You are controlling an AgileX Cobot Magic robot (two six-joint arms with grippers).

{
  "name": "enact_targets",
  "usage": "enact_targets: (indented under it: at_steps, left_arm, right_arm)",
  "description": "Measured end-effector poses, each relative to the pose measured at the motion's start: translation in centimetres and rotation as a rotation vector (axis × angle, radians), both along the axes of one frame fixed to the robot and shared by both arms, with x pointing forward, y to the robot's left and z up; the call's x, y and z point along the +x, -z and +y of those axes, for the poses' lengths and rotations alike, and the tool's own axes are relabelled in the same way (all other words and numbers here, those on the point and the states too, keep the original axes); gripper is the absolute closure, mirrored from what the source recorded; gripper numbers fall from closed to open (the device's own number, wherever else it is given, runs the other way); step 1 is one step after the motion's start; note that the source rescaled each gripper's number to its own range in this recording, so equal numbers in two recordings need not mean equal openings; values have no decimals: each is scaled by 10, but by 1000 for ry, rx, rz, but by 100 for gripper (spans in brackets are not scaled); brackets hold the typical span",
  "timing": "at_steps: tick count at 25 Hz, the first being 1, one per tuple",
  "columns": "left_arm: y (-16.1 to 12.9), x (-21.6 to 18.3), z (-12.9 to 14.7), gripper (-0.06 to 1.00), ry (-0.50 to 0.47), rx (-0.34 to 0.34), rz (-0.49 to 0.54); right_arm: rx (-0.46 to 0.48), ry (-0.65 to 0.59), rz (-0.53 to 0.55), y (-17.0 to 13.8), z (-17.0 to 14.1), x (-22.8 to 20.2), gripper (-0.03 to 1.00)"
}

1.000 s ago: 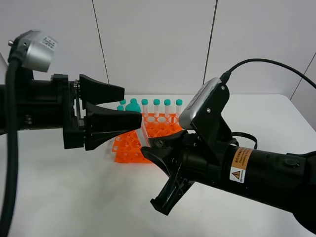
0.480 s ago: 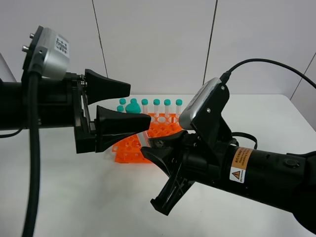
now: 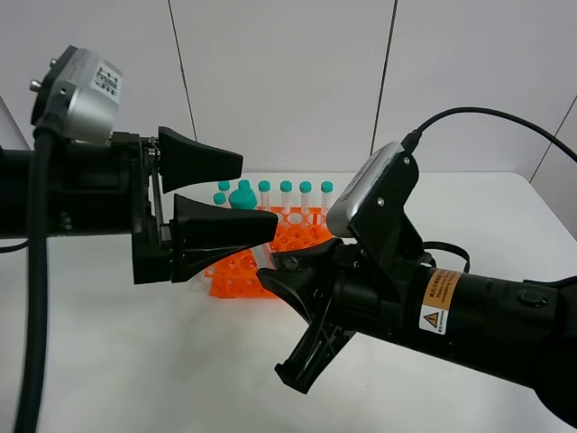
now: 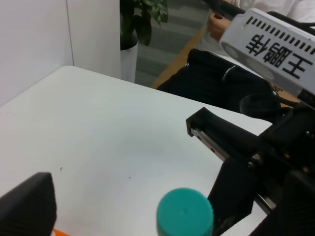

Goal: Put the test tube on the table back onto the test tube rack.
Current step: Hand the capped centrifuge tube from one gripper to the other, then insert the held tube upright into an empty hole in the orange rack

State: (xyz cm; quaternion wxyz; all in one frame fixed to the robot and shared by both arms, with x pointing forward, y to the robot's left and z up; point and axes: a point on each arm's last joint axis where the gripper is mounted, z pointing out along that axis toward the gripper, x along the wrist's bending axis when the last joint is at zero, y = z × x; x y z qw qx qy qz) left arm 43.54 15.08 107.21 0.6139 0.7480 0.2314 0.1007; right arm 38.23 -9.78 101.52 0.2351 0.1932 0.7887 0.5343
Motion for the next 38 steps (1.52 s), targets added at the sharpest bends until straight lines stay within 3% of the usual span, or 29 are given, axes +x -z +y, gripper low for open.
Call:
enact_targets:
  at_steps: [10, 12, 16, 17, 32, 34, 38]
  left_arm:
    - [-1, -2, -1, 31, 24, -11, 1]
    - [-1, -2, -1, 45, 26, -12, 1]
    - [-1, -3, -2, 90, 36, -16, 0]
    - [-2, -3, -2, 94, 37, -16, -2]
    - [-3, -2, -2, 94, 32, -8, -25]
    - [-3, -1, -1, 94, 28, -5, -25]
    - [-1, 1, 0, 94, 2, 11, -29]
  right_arm:
    - [2, 0, -2, 0, 0, 0, 96]
    - [4, 1, -3, 0, 0, 0, 96]
    - [5, 0, -5, -1, 0, 0, 96]
    - [7, 1, -7, -1, 0, 0, 96]
    - [10, -5, -22, -2, 1, 0, 96]
    - [11, -5, -24, -2, 1, 0, 86]
    - [27, -5, -41, -4, 1, 1, 25]
